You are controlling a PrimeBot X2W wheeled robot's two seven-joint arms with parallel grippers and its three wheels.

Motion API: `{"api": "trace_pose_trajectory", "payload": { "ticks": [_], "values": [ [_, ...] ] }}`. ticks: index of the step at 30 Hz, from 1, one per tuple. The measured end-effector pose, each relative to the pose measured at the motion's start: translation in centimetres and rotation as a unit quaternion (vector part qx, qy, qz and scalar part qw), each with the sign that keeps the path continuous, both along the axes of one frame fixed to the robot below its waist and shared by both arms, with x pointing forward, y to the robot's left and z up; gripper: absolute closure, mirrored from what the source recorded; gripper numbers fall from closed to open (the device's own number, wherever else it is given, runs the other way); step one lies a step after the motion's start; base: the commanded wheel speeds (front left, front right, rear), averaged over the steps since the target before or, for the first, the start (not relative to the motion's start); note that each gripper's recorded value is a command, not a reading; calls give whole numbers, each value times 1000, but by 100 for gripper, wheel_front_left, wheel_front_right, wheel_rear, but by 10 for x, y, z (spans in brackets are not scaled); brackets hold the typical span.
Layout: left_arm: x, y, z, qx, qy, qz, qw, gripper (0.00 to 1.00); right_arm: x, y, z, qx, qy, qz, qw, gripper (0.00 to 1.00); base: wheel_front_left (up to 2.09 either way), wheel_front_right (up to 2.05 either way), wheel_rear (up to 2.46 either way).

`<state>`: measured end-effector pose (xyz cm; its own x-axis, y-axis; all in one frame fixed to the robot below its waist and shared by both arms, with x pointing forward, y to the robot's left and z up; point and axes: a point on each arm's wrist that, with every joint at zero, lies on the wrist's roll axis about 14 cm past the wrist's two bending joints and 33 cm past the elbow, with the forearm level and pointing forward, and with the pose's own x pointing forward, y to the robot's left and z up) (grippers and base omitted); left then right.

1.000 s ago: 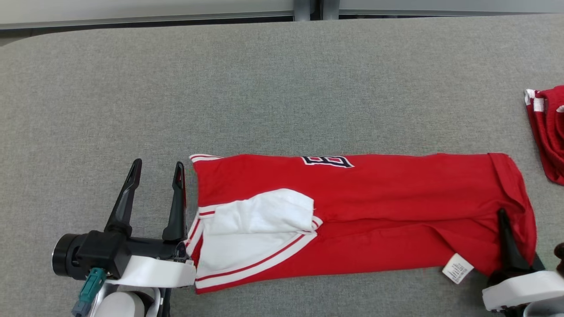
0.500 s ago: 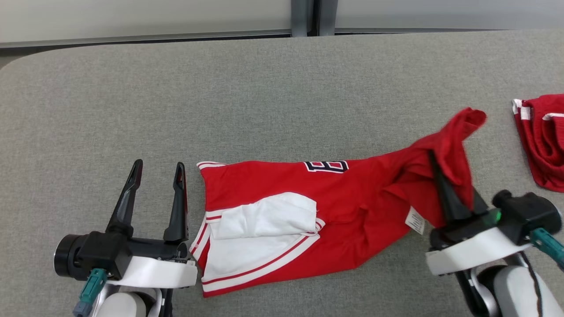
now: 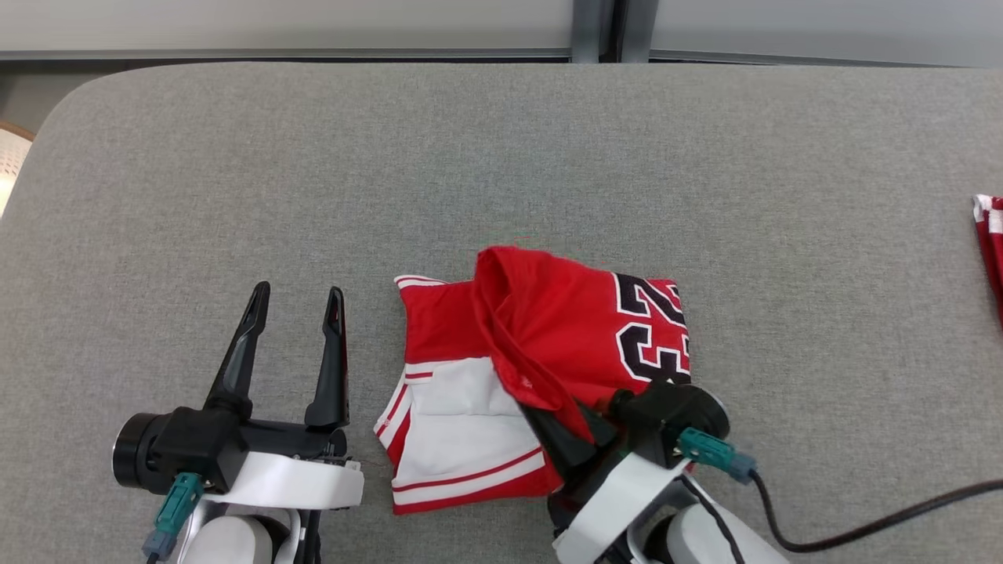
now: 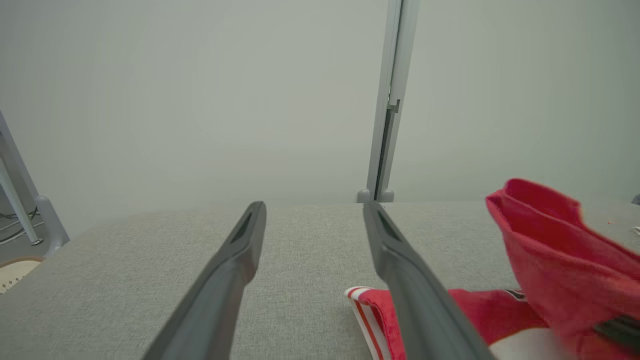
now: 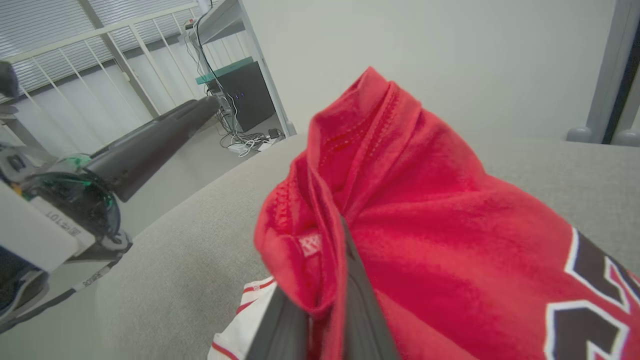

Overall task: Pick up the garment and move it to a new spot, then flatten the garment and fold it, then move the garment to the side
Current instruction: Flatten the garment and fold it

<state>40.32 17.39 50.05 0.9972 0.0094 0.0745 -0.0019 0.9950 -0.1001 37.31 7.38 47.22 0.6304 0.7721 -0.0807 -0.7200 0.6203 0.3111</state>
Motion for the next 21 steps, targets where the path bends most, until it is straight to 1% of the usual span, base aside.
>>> {"api": "trace_pose_trajectory", "payload": {
  "ticks": [6,7,8,9,10,16,19,21],
  "values": [
    [2,2,-6,-2,9,3,1000,0,-15,27,-21,2,36,50,998,100,0,0,0],
    [2,2,-8,-2,11,3,1000,0,-14,29,-24,5,43,52,998,70,0,0,0],
    [2,2,-9,-3,12,4,1000,0,-13,30,-25,4,42,55,998,47,0,0,0],
    [3,2,-10,-3,13,4,1000,0,-13,32,-26,5,44,59,997,8,0,0,0],
    [3,3,-11,-3,15,5,1000,0,-11,34,-24,14,46,60,997,0,0,0,0],
    [7,3,-14,-1,18,6,1000,0,-4,43,-3,54,21,66,996,0,0,0,0],
    [8,2,-13,-1,17,5,1000,0,7,40,19,86,-7,53,995,0,0,0,0],
    [9,2,-14,-1,17,4,1000,0,19,32,37,108,-32,30,993,0,0,0,0]
  ]
}}
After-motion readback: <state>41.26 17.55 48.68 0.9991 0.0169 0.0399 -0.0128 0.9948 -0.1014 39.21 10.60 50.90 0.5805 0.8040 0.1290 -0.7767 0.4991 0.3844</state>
